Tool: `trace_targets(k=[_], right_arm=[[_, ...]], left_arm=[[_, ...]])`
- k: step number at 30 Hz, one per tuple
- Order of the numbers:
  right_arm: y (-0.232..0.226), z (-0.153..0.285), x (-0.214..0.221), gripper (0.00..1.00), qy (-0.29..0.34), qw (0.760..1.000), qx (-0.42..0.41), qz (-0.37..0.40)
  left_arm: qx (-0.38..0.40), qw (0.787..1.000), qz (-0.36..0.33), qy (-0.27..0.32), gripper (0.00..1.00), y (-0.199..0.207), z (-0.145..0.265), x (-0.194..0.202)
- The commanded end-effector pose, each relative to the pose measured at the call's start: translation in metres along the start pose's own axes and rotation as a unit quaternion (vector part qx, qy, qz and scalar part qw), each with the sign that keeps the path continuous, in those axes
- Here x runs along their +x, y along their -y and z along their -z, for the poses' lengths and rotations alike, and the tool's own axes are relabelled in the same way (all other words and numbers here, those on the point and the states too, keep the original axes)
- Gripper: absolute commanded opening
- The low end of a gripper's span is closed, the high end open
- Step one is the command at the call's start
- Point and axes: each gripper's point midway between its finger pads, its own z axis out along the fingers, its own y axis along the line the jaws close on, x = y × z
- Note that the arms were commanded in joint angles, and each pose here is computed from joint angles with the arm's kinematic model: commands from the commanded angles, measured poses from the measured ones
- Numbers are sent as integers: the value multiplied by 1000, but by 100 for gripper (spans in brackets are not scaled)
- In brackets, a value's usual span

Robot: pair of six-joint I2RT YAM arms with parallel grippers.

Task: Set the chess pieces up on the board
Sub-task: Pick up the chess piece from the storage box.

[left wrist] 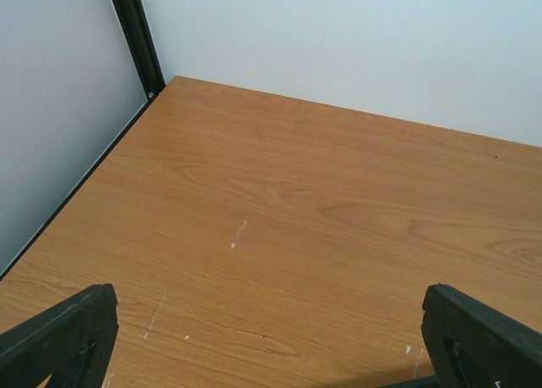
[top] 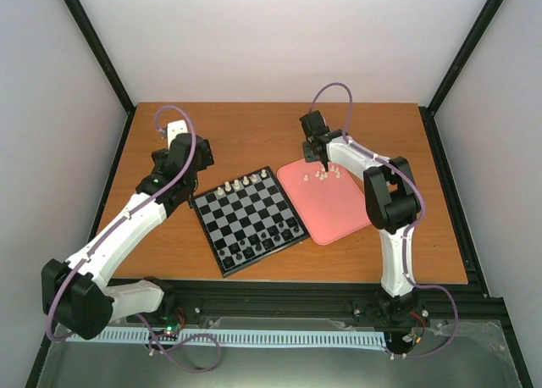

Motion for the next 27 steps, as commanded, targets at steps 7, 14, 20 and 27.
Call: trace_targets(k=[7,14,20,27], right_arm=[[7,-18,27,39,-26,999,23,-15],[8,-27,34,34,-37,999,23,-18],[13,-33,37,28,-44,999,21,-23],[13,-36,37,22,-46,998,16,-25]], left_arm=[[6,1000,20,12,100,6,-2,-16],[5,1000,20,12,100,6,-1,-16],[3,1000,20,12,100,5,-2,-16],[3,1000,21,11,100,5,-1,-17]])
